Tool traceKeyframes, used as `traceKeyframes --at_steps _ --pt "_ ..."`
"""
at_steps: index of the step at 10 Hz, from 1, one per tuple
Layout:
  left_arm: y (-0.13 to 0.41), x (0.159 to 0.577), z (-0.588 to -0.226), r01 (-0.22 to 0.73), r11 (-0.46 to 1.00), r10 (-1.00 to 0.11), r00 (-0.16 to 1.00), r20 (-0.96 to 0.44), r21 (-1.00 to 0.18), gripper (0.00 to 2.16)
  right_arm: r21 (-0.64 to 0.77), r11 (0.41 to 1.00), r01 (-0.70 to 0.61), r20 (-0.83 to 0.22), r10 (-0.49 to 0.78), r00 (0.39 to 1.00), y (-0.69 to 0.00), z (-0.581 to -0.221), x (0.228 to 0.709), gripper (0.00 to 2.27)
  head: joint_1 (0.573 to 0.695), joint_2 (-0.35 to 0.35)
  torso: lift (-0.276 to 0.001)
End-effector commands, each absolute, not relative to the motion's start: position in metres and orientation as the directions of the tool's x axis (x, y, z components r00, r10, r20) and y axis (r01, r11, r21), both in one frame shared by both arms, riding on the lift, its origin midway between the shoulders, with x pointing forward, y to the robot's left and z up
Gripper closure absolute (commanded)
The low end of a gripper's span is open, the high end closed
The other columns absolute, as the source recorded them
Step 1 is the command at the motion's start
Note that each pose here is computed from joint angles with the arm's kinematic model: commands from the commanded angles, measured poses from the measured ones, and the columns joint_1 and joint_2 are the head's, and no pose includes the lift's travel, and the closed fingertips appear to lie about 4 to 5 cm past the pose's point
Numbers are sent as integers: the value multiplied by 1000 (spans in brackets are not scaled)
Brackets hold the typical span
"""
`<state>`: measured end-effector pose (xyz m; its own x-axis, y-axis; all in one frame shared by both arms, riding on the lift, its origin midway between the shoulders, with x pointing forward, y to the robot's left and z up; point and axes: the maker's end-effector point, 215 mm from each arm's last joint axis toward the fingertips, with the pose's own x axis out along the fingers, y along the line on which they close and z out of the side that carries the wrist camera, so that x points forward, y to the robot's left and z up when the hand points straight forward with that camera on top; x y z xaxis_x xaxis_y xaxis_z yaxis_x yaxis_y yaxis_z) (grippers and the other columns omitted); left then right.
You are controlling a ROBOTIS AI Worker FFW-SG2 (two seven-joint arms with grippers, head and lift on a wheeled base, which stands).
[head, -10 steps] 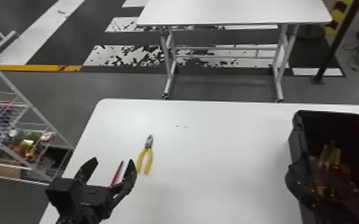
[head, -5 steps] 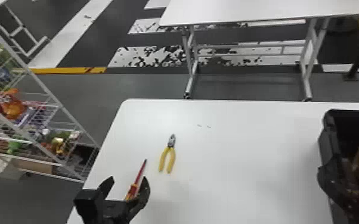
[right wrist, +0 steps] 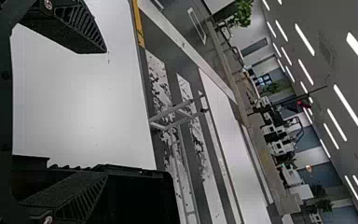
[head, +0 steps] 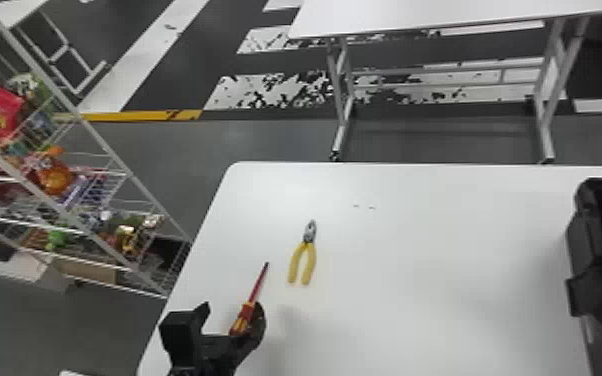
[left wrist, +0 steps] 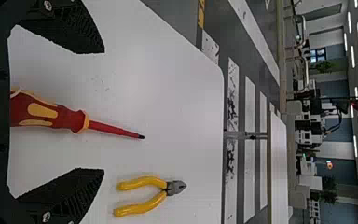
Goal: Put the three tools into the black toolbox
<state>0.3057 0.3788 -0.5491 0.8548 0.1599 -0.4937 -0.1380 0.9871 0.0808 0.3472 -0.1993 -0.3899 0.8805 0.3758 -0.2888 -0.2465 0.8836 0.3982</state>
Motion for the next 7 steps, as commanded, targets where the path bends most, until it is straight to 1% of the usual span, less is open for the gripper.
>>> traceKeyframes --at_steps 1,3,5,6,7 --pt "385 303 -561 -142 986 166 836 -523 85 151 397 885 -244 -282 371 885 -204 -388 347 63 695 313 -51" --pt "382 299 -573 -129 989 146 814 -563 70 154 396 885 -244 -270 366 890 -207 -384 347 66 695 315 -51" --pt "381 291 -588 -121 991 130 780 -612 56 269 400 883 -246 -258 366 894 -207 -380 348 66 695 306 -51" --pt "380 286 -596 -114 993 110 760 -640 35 444 401 882 -246 -252 365 896 -208 -378 349 66 695 306 -51" --pt "379 285 -598 -113 993 104 754 -648 29 890 403 881 -247 -248 365 897 -207 -376 349 66 695 306 -51"
